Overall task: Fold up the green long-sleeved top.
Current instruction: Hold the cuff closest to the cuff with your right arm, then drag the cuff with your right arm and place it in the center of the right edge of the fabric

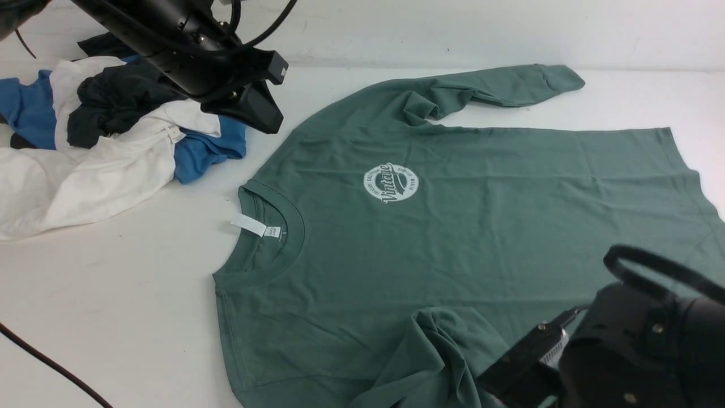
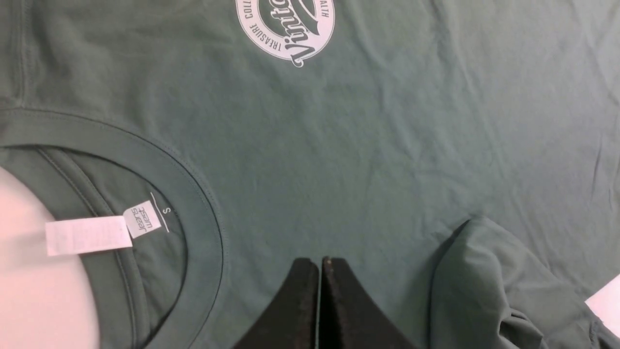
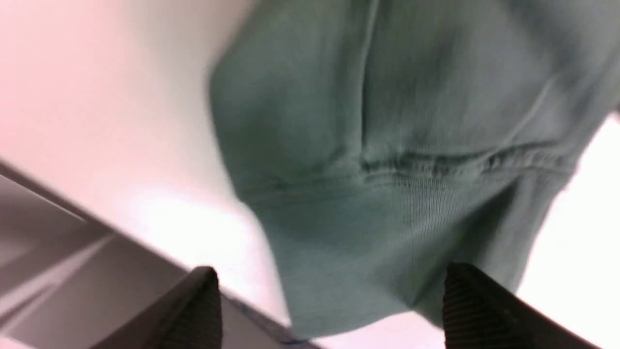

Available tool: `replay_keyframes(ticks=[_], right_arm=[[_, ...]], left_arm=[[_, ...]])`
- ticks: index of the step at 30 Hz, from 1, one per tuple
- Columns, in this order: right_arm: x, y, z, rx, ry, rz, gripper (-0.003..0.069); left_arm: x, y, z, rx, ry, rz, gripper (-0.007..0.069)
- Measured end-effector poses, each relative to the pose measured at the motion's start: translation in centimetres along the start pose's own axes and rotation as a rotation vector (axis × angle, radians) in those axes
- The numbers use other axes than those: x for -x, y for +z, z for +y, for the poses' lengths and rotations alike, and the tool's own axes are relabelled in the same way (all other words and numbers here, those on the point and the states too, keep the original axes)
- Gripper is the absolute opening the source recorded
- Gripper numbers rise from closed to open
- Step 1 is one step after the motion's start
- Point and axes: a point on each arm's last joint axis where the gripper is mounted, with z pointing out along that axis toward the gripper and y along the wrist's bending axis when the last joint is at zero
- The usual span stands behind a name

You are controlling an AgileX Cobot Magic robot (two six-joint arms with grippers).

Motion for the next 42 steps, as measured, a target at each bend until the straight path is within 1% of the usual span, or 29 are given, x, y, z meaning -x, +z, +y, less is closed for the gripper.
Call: replay_keyframes(ticks=[3,6,8,9,11,12,13,14,15,16,17,18,21,23,24,26,27,28,29,30,31,32,33,34,35,36,37,41,42], right_arm=[[-0.2,1.5,-0.3,-0.029,-0.015,0.017,0.0566],[-0.1,1.8,-0.3,-0.034,-0.016,0.025,0.0564],[0.1,2.0,-0.2,-0.036,-0.017,0.036,0.0552],[0.2,2.1,-0.2,-0.037,-0.021,0.046,0.0526],[0.3,2.1,-0.2,-0.039,-0.02,0.054,0.0444],[0.3,2.1,-0.3,-0.046,-0.025,0.06,0.036],[0.3,2.1,-0.3,-0.047,-0.026,0.061,0.036],[0.3,1.9,-0.4,-0.058,-0.033,0.063,0.0242],[0.2,1.8,-0.5,-0.065,-0.037,0.063,0.0165],[0.2,1.7,-0.5,-0.067,-0.037,0.06,0.0134],[-0.2,1.3,-0.5,-0.063,-0.03,0.056,0.0056],[-0.6,0.9,-0.5,-0.057,-0.021,0.061,0.0042],[-2.3,-1.6,-0.6,-0.027,0.031,0.035,0.0037],[-3.6,-3.7,-0.9,-0.018,0.075,-0.048,0.0037],[-3.7,-4.0,-0.9,-0.018,0.085,-0.059,0.0037],[-5.6,-6.7,-1.6,-0.024,0.15,-0.202,0.0037],[-5.9,-7.0,-1.7,-0.023,0.156,-0.222,0.0037],[-6.9,-8.1,-2.4,-0.028,0.206,-0.287,0.0037],[-7.1,-8.4,-2.5,-0.027,0.213,-0.303,0.0037],[-8.1,-9.3,-3.5,-0.028,0.287,-0.359,0.0037],[-8.2,-9.3,-3.5,-0.028,0.287,-0.363,0.0037],[-8.7,-9.7,-4.4,-0.038,0.343,-0.387,0.0037],[-8.8,-9.7,-4.7,-0.041,0.359,-0.387,0.0037],[-9.0,-9.7,-5.9,-0.069,0.423,-0.388,0.0037],[-9.0,-9.8,-6.0,-0.073,0.431,-0.387,0.0037],[-8.9,-10.0,-7.6,-0.115,0.502,-0.381,0.0037],[-8.8,-10.3,-8.5,-0.138,0.537,-0.38,0.0037],[-8.0,-12.0,-12.2,-0.192,0.666,-0.385,0.0037],[-8.1,-12.2,-12.4,-0.194,0.673,-0.39,0.0037]], left_arm=[[0.0,0.0,0.0,0.0,0.0,0.0,-0.0004],[0.0,0.0,0.0,0.0,0.0,0.0,-0.0004],[0.0,0.0,0.0,0.0,0.0,0.0,-0.0004],[0.0,0.0,0.0,0.0,0.0,0.0,-0.0004],[0.0,0.0,0.0,0.0,0.0,0.0,-0.0004],[0.0,0.0,0.0,0.0,0.0,0.0,-0.0004],[0.0,0.0,0.0,0.0,0.0,0.0,-0.0004],[0.0,0.0,0.0,0.0,0.0,0.0,-0.0004],[0.0,0.0,0.0,0.0,0.0,0.0,-0.0004],[0.0,0.0,0.0,0.0,0.0,0.0,-0.0004],[0.0,0.0,0.0,0.0,0.0,0.0,-0.0004],[0.0,-0.1,0.0,0.0,0.001,-0.002,-0.0004],[0.0,-1.0,-0.5,0.007,0.014,-0.021,-0.0004],[-0.1,-2.3,-1.2,0.01,0.028,-0.048,-0.0004],[-0.1,-2.3,-1.2,0.01,0.028,-0.048,-0.0004],[-0.2,-4.1,-2.3,0.013,0.05,-0.087,-0.0004],[-0.2,-4.2,-2.3,0.014,0.051,-0.089,-0.0004],[-0.4,-4.9,-2.7,0.014,0.06,-0.105,-0.0004],[-0.4,-5.1,-2.9,0.015,0.062,-0.109,-0.0004],[-0.5,-5.7,-3.2,0.015,0.069,-0.12,-0.0004],[-0.5,-5.8,-3.3,0.014,0.07,-0.122,-0.0004],[-0.5,-6.0,-3.4,0.015,0.072,-0.126,-0.0004],[-0.5,-6.0,-3.4,0.015,0.072,-0.126,-0.0004],[-0.5,-6.0,-3.4,0.014,0.072,-0.127,-0.0004],[-0.5,-6.0,-3.4,0.014,0.072,-0.127,-0.0004],[-0.5,-6.0,-3.4,0.014,0.071,-0.127,-0.0004],[-0.5,-6.0,-3.4,0.014,0.071,-0.127,-0.0004],[-0.5,-6.0,-3.4,0.014,0.068,-0.127,-0.0004],[-0.5,-6.0,-3.4,0.014,0.068,-0.127,-0.0004]])
